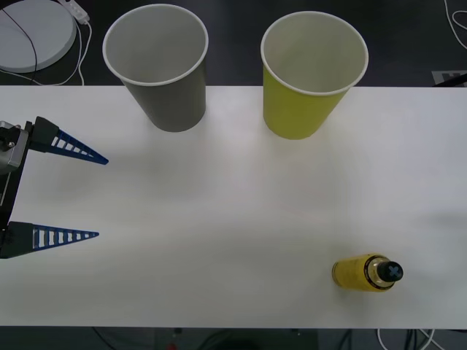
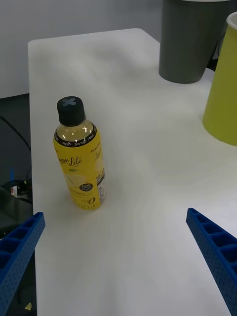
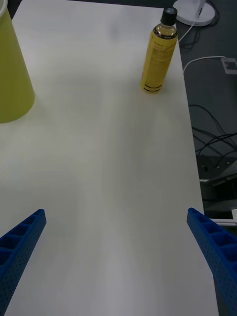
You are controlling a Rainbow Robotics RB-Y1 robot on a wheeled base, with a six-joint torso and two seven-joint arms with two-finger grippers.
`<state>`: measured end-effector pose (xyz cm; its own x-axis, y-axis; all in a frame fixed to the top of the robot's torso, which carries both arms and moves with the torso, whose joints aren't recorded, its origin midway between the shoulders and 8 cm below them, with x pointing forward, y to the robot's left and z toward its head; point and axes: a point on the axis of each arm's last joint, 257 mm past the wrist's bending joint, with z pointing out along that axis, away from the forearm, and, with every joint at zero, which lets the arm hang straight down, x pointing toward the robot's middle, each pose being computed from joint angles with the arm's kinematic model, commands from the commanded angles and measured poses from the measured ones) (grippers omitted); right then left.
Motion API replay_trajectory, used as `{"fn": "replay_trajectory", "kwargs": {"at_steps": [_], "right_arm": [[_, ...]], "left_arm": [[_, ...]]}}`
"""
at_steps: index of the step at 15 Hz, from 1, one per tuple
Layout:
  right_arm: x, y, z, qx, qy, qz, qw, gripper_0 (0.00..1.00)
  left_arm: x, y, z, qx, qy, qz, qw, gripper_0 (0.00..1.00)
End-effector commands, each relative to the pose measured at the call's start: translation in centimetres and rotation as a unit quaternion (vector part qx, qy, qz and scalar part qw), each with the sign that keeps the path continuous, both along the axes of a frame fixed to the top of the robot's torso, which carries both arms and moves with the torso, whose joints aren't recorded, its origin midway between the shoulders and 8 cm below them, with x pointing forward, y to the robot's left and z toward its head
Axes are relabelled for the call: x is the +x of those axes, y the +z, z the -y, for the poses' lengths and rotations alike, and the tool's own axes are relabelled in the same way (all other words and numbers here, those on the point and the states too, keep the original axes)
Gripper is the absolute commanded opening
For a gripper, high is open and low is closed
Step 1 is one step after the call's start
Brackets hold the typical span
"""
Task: Put the can into the green bin and the plastic bottle into the gray bin
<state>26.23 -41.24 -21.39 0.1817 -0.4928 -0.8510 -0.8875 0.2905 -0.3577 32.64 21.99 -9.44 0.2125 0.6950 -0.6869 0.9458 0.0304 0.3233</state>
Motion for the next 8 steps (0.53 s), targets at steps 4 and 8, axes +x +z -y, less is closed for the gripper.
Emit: {"fn": "replay_trajectory", "kwargs": {"at_steps": [4, 8], "right_arm": [[0.4, -3.1, -1.0, 0.025, -0.017, -0.008, 0.9995, 1.0], [1.2, -4.8, -2.2, 0.035, -0.019, -0.012, 0.9991, 1.0]], "left_arm": [[0.0, 0.0, 0.0, 0.0, 0.0, 0.0, 1.0, 1.0], [0.0, 0.0, 0.0, 0.0, 0.0, 0.0, 1.0, 1.0]]}}
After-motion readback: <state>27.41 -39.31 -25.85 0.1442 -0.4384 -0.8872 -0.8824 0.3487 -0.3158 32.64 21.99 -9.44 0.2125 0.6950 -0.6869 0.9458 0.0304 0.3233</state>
